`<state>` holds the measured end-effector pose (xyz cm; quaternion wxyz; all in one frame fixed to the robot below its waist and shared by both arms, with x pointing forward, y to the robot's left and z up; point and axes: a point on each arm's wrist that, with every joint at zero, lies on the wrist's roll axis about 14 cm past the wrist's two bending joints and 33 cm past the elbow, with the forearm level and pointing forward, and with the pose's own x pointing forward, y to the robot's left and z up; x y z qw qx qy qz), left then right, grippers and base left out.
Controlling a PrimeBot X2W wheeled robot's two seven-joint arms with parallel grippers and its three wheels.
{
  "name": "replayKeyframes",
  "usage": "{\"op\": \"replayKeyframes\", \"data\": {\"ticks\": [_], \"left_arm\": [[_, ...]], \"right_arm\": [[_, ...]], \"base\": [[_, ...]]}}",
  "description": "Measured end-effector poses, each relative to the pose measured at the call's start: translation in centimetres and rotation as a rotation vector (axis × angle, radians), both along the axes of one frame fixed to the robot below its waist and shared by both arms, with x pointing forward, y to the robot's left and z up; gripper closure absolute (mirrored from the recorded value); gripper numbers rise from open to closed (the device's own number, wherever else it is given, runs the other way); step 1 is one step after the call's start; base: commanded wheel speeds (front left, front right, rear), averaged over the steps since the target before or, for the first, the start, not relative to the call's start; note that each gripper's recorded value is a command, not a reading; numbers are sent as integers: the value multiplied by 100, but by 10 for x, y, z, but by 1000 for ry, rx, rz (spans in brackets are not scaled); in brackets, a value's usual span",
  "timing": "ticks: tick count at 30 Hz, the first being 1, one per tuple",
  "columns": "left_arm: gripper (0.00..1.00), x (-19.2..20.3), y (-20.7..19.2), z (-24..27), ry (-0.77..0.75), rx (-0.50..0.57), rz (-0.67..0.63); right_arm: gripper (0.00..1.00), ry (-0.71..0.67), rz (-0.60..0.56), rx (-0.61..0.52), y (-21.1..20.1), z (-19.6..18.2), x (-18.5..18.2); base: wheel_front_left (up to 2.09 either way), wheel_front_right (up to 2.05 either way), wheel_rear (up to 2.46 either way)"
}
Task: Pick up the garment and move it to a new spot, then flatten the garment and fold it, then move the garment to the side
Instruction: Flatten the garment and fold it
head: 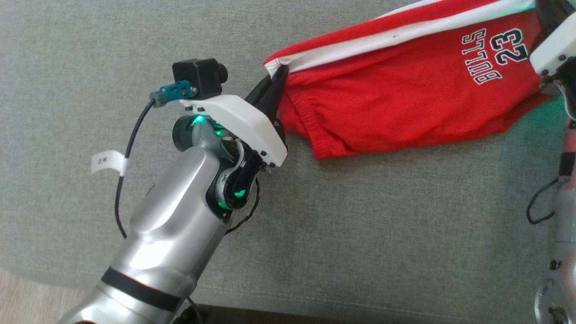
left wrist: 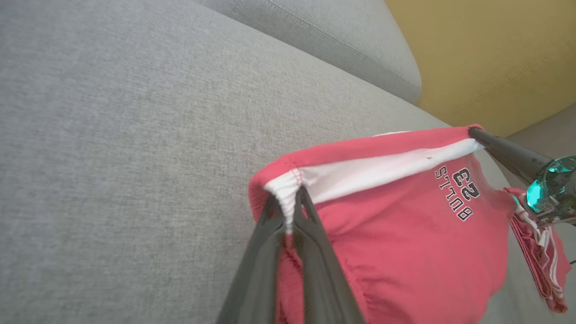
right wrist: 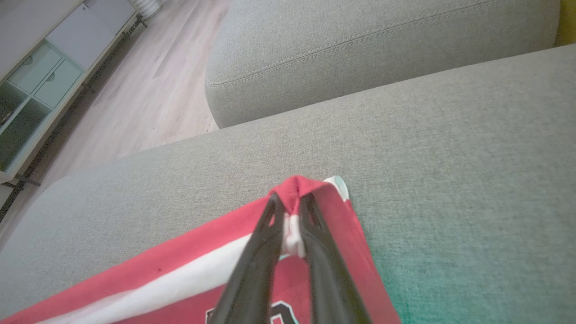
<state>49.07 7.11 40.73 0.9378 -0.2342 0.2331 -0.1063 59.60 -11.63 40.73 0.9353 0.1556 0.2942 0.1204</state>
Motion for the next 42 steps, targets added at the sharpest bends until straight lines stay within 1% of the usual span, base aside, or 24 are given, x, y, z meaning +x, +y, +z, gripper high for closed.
{"op": "replayKeyframes", "data": {"ticks": [1, 2, 3, 7, 8, 10, 12, 15, 16, 18, 19, 20, 22, 26, 30, 31, 32, 37, 40, 42], "left_arm": [[67, 1, 1, 1, -8, -1, 3], [25, 1, 0, 2, -14, -2, 0], [0, 1, 1, 2, -20, -3, 0], [0, 1, 3, 5, -38, 2, 18], [0, 1, 4, 6, -46, 3, 25], [0, 0, 4, 10, -75, 19, 23], [0, -3, 7, 15, -119, 58, 26], [0, -9, 19, 22, -192, 126, 70], [0, -12, 23, 26, -222, 149, 89], [0, -18, 28, 30, -261, 179, 114], [0, -18, 28, 30, -261, 179, 114], [0, -23, 29, 34, -288, 186, 134], [0, -26, 31, 35, -300, 200, 144], [0, -33, 37, 40, -330, 231, 167], [0, -35, 42, 61, -411, 254, 197], [0, -37, 42, 62, -419, 260, 195], [0, -40, 42, 62, -417, 251, 198], [0, -60, 49, 50, -370, 243, 222], [0, -67, 58, 51, -377, 276, 239], [0, -71, 63, 55, -391, 284, 248]], "right_arm": [[0, -7, 1, 2, 1, 1, 1], [0, -17, -5, 10, 1, 2, 2], [0, -34, -14, 17, 0, 5, 4], [0, -83, -20, 6, -6, 17, 6], [0, -96, -7, -16, -7, 21, 6], [0, -126, 30, -82, -11, 29, 3], [0, -117, 80, -180, -18, 26, -5], [0, -47, 128, -310, -34, 7, -22], [0, -18, 137, -336, -38, -1, -27], [0, 24, 147, -361, -41, -11, -33], [0, 24, 147, -361, -41, -11, -33], [0, 59, 160, -367, -38, -20, -36], [0, 71, 165, -374, -37, -24, -36], [0, 154, 176, -384, -34, -46, -41], [0, 171, 175, -381, -28, -46, -32], [58, 172, 168, -370, -28, -46, -31], [100, 174, 163, -348, -25, -46, -31], [100, 160, 142, -263, -18, -40, -36], [100, 133, 82, -233, -34, -30, -37], [100, 121, 31, -232, -53, -25, -42]], "base": [[0, 0, 0], [0, 0, 0], [0, 0, 0], [0, 0, 0], [0, 0, 0], [0, 0, 0], [0, 0, 0], [0, 0, 0], [0, 0, 0], [0, 0, 0], [0, 0, 0], [0, 0, 0], [0, 0, 0], [0, 0, 0], [0, 0, 0], [0, 0, 0], [0, 0, 0], [0, 0, 0], [0, 0, 0], [0, 0, 0]]}}
